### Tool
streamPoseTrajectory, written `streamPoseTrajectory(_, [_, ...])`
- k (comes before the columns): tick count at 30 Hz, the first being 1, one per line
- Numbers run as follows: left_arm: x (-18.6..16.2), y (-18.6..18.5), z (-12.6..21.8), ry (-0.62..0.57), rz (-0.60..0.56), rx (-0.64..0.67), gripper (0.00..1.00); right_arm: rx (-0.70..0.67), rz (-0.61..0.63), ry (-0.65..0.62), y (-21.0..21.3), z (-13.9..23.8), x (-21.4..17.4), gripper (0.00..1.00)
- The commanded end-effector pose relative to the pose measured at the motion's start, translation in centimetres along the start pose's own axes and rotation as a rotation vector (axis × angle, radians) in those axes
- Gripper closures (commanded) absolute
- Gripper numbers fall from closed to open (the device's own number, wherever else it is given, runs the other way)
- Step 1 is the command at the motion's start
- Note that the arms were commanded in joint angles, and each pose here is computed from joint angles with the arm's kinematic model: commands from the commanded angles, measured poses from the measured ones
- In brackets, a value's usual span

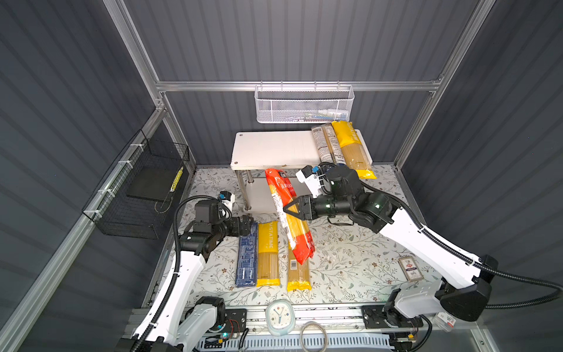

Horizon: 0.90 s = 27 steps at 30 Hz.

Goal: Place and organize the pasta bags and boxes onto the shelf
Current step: 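Carry the red bag over the shelf's top tier with the right gripper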

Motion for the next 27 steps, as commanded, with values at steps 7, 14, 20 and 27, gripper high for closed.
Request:
streamPoseTrajectory(7, [0.7, -0.6, 1.4, -0.038, -0.029, -0.007, 0.01, 0.06, 0.052, -0.206, 1.1, 2.7, 8.4, 0.66])
streamPoseTrajectory(14, [0.6, -0.6, 1.5, -0.039, -0.03, -0.005, 0.01, 0.084, 0.046, -0.262, 0.9, 2.0, 12.4, 0.66])
streamPoseTrajectory(20, [0.6, -0.6, 1.6, -0.044, -0.031, -0.007, 0.01, 0.051, 0.014, -0.295, -1.1, 1.5, 14.9, 0.66])
streamPoseTrajectory(27, [0.6, -0.7, 1.7, -0.045, -0.032, -0.011, 0.01, -0.003, -0.005, -0.317, -3.6, 1.1, 16.4, 0.66])
Point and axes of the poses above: each gripper's point midway between its finger pads, its own z axis back along the fingers, its own y axis along the line the jaws close on, x = y × z, the point moved 8 cm from there along z, back along the fingers, and after that the axes turned 4 degrees about z, right-handed, at the moved point
